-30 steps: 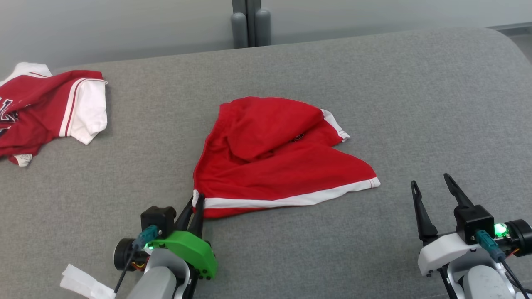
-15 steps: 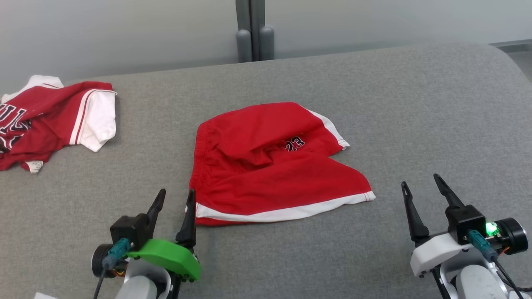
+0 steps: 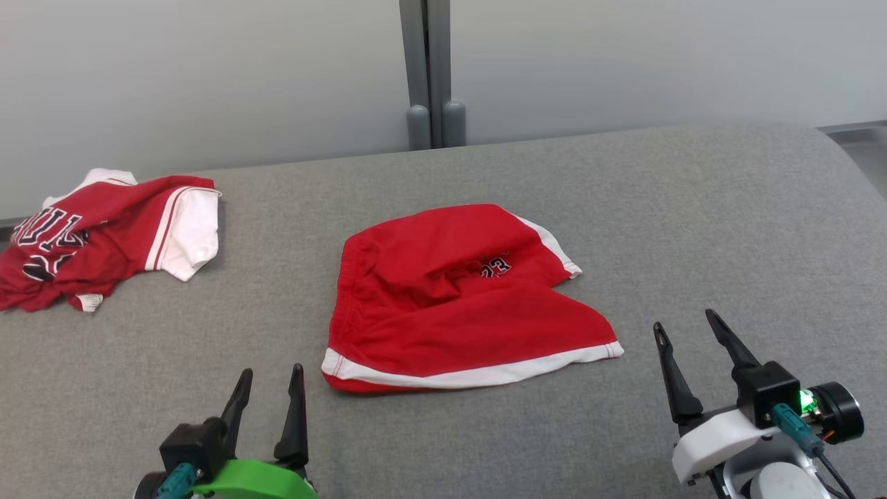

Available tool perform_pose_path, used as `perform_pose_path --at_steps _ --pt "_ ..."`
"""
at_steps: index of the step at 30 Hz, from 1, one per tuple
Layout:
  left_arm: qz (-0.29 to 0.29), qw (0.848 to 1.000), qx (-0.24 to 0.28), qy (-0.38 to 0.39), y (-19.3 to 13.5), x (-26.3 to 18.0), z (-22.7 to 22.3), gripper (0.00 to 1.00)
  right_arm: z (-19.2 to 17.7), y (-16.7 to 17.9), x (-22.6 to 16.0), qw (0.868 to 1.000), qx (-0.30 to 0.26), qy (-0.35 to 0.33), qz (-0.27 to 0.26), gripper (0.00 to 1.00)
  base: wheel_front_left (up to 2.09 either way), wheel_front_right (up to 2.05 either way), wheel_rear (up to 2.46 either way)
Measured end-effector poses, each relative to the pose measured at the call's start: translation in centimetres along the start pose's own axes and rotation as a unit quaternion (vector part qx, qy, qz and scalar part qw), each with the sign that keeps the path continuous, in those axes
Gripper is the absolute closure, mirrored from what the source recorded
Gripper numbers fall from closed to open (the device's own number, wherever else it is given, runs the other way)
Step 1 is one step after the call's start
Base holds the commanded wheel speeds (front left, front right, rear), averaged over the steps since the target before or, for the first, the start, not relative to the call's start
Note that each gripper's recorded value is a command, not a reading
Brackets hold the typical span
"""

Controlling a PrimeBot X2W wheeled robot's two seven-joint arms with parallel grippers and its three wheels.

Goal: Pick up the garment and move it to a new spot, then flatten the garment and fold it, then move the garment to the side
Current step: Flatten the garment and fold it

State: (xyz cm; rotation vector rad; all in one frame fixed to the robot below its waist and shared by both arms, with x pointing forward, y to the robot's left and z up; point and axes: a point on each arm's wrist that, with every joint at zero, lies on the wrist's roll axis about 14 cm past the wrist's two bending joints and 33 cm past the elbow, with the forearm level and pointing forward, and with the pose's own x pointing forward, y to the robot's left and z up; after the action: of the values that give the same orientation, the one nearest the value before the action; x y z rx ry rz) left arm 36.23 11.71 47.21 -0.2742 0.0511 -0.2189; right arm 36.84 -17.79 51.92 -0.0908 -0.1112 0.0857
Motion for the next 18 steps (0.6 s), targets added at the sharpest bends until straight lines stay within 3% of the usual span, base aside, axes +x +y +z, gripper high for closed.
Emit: perform_pose_path --at_steps 18 --pt "0.033 0.999 -0.008 -0.008 1.3 -2.5 0.0 0.0 -1.0 0.9 -1.5 0.999 0.049 0.012 0.003 0.0 0.0 0.0 0.0"
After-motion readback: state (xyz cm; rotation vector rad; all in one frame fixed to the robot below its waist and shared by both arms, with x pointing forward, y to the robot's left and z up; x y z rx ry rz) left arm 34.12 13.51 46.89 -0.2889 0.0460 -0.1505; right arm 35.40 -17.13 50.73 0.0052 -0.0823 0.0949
